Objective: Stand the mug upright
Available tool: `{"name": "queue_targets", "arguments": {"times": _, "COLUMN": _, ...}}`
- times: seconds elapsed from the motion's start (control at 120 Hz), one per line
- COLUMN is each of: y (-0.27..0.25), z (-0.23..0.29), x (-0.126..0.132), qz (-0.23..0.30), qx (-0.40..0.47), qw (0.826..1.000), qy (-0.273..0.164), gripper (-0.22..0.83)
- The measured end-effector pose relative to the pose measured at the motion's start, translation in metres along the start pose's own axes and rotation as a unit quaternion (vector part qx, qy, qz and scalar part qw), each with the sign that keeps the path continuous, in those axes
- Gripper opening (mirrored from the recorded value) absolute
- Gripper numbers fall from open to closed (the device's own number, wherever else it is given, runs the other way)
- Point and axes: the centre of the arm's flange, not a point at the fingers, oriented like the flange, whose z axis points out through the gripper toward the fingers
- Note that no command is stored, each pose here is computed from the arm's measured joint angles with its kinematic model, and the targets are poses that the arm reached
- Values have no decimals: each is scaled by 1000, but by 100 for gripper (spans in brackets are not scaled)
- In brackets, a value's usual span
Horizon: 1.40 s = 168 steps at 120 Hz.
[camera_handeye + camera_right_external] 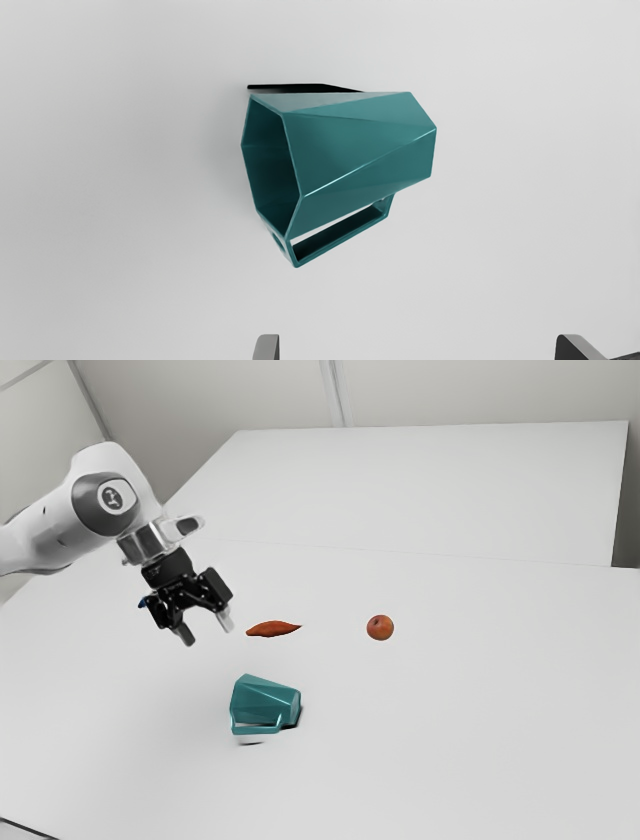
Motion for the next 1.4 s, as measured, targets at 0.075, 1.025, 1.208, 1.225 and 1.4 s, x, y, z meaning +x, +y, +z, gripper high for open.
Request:
{"name": "queue_targets", "arguments": {"times": 0.075, "y": -10, "z": 7, "x": 4, "qz": 7, "qx": -13, "qw": 1000, "qy": 4, "gripper": 62}}
{"name": "queue_targets", "arguments": {"times": 1.025, "y": -88, "z": 121, "x": 29, "qz": 103, "qx": -208, "qw": 972, "qy": 23, "gripper": 62}}
{"name": "queue_targets", "arguments": {"times": 1.208, "y": -91, "z": 133, "x": 30, "qz": 120, "qx": -228, "qw": 966, "qy": 33, "gripper": 61}}
{"name": "queue_targets", "arguments": {"times": 1.225, "y": -92, "z": 135, "x": 30, "qz": 122, "qx": -229, "qw": 965, "qy": 33, "gripper": 61}}
{"name": "queue_targets", "arguments": {"times": 1.4, "y": -97, "z": 141, "x": 26, "qz": 135, "qx": -245, "qw": 959, "qy": 40, "gripper": 42}}
